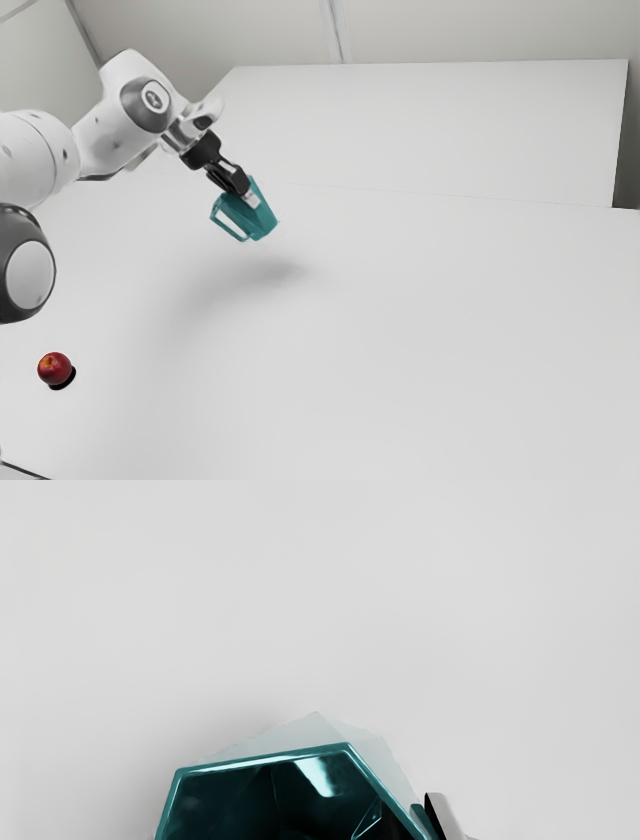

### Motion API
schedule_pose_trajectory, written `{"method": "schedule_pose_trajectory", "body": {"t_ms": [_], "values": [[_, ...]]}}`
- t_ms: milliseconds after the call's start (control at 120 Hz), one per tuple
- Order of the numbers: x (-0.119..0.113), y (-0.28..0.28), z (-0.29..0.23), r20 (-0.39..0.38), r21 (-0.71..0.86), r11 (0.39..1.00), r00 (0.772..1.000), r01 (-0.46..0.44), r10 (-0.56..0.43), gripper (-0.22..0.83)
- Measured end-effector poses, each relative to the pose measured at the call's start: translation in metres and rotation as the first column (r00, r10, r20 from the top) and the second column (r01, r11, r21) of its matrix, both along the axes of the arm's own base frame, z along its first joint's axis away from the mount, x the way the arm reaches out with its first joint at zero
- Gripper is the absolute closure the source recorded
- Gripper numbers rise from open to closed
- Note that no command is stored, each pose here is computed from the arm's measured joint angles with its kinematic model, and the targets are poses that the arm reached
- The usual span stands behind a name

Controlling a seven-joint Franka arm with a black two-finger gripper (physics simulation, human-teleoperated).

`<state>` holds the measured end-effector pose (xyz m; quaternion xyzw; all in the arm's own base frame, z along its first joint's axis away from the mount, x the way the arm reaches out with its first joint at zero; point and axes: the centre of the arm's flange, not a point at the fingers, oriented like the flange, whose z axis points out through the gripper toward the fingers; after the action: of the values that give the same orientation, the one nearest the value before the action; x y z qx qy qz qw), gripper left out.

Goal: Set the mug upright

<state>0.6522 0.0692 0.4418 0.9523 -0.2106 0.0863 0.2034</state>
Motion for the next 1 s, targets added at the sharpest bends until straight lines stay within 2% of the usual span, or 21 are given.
{"method": "schedule_pose_trajectory", "body": {"t_ms": [125, 258, 475, 758, 800, 925, 1000], "values": [[0.005, 0.006, -0.006, -0.032, 0.239, 0.971, 0.999, 0.029, -0.022, 0.78], [0.013, 0.011, -0.032, -0.059, 0.368, 0.93, 0.998, -0.013, 0.037, 0.78], [0.022, 0.015, -0.06, -0.032, 0.422, 0.895, 0.984, -0.145, 0.175, 0.78], [0.02, 0.017, -0.089, -0.043, 0.427, 0.86, 0.944, -0.278, 0.326, 0.78], [0.02, 0.016, -0.089, -0.041, 0.425, 0.856, 0.939, -0.293, 0.342, 0.73], [0.019, 0.016, -0.094, -0.048, 0.421, 0.846, 0.923, -0.328, 0.382, 0.44], [0.018, 0.016, -0.094, -0.048, 0.419, 0.839, 0.915, -0.346, 0.401, 0.31]]}}
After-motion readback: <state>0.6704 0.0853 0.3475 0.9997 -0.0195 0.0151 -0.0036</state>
